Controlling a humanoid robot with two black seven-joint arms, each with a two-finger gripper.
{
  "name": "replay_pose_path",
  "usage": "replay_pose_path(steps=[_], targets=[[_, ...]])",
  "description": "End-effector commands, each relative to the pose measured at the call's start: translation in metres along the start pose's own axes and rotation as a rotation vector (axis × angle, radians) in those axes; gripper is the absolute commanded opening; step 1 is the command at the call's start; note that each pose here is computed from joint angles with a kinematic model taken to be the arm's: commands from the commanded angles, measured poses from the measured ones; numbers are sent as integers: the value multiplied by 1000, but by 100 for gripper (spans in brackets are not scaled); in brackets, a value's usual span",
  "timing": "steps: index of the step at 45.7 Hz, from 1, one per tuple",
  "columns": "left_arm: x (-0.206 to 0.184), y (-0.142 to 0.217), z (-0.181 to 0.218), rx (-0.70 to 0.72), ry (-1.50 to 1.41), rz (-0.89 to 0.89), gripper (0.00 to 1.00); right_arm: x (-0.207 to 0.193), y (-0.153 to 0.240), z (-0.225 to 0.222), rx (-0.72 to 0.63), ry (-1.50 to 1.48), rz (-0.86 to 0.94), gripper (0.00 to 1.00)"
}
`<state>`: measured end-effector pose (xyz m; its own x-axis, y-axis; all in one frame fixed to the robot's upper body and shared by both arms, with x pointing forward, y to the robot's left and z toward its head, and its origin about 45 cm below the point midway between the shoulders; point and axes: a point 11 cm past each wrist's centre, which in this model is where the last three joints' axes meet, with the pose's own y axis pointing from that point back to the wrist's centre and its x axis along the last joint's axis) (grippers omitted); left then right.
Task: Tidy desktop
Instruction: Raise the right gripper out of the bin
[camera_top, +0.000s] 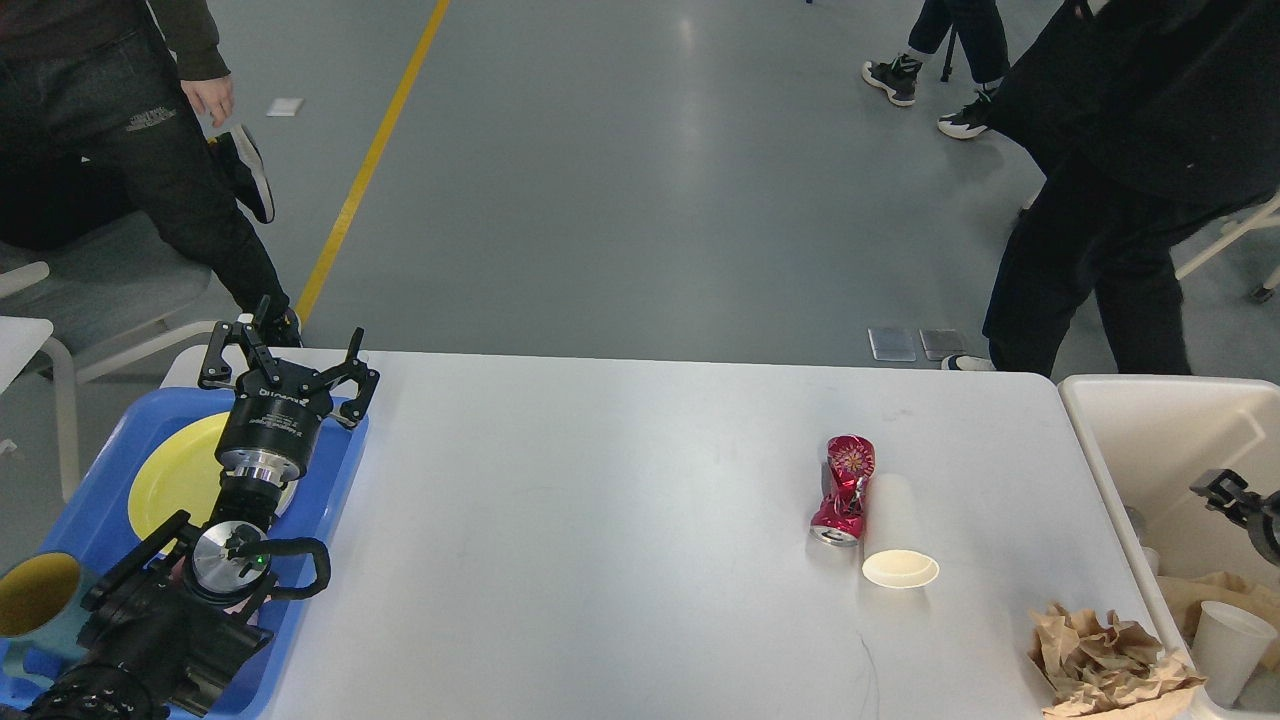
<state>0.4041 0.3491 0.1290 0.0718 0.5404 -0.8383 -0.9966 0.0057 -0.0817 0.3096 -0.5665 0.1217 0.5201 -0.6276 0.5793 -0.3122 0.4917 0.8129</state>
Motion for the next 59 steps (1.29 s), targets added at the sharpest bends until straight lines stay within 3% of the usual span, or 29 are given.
replay_pose_path(steps=[1,7,16,24,34,41,59], targets=[[0,0,0,0,0,0,96,9,36,-31,4,101,-122,100],[0,0,0,0,0,-1,96,18,84,-69,29,211,-280,100],[0,0,0,1,0,-1,96,26,172,-131,200,353,-455,100],[0,0,0,1,0,-1,96,8,253,-157,272,549,-574,100],[0,0,0,1,0,-1,96,-12,320,-162,260,629,-599,100],[0,0,0,0,0,0,96,-23,338,-157,267,656,-617,100],[0,0,0,0,0,0,96,-15,326,-151,246,559,-580,99]])
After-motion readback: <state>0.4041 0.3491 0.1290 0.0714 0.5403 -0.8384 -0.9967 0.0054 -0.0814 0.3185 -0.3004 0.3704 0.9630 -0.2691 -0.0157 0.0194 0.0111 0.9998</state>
